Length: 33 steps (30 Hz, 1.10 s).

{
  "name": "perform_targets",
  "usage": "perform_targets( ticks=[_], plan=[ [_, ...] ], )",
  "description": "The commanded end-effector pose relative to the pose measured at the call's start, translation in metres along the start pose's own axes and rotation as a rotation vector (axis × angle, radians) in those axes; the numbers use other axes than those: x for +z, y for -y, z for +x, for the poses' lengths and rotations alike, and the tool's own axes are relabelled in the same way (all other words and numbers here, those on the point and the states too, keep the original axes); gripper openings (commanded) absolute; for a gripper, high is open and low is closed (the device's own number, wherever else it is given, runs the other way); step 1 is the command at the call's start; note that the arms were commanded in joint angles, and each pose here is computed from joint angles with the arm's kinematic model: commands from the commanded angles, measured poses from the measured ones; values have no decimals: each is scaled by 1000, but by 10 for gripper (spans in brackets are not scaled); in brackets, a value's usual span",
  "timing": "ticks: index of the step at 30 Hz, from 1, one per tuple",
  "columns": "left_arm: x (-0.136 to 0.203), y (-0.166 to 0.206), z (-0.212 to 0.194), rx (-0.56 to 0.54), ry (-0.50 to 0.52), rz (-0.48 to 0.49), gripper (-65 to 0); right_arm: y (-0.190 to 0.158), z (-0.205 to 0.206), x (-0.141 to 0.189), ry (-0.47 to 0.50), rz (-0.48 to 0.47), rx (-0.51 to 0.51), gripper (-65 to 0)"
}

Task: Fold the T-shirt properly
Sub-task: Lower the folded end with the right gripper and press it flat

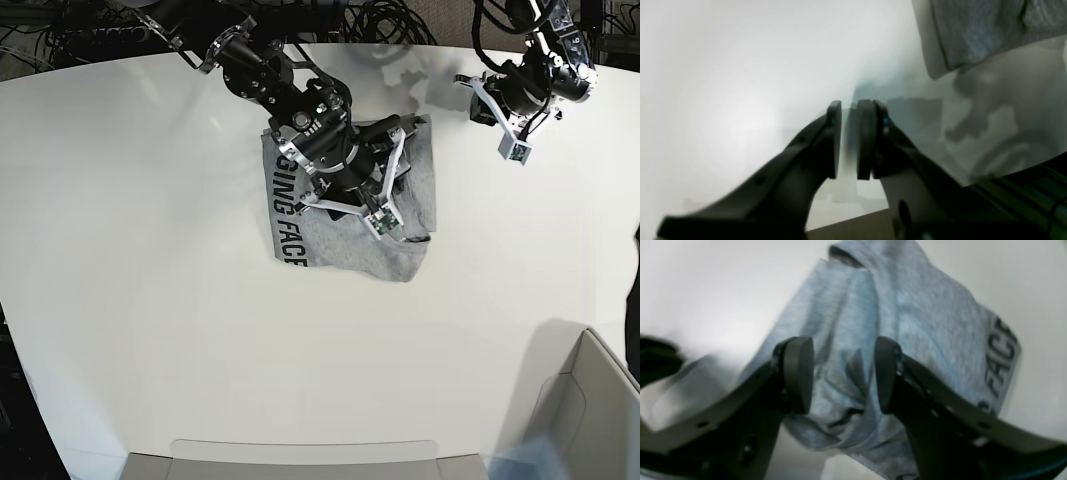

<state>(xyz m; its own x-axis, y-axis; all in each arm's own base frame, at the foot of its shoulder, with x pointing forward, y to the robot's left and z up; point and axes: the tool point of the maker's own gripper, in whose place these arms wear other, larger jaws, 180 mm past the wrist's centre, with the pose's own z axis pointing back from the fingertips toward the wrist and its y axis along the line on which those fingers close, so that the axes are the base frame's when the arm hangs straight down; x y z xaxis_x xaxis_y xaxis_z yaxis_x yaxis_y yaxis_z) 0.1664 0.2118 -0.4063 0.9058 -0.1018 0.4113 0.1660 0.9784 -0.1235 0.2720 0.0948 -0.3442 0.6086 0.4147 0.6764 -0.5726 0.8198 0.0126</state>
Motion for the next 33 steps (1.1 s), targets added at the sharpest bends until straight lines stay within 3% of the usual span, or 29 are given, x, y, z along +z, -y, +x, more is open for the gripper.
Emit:
perform_targets(
  ticks=[1,5,11,18,23,27,33],
  plan=[
    [4,-1,8,-13,30,5,-565,0,11,-2,26,-5,3,-358],
    [4,-1,8,-13,30,5,-565,-13,-3,-22,-47,-12,77,-358],
    [4,-2,7,-11,29,6,-565,-30,-4,-31,-71,7,69,-376],
    [5,-4,7,-6,30,11,-565,-34,4,-36,-73,9,65,-650],
    [5,-4,7,-6,30,11,-565,-36,4,-54,-116,-4,73,-650],
    [4,-2,7,-8,30,7,-565,-38,22,-54,-15,3,69,-650],
    [5,-3,7,-6,30,9,-565,-37,25,-54,-10,0,72,-650]
  ],
)
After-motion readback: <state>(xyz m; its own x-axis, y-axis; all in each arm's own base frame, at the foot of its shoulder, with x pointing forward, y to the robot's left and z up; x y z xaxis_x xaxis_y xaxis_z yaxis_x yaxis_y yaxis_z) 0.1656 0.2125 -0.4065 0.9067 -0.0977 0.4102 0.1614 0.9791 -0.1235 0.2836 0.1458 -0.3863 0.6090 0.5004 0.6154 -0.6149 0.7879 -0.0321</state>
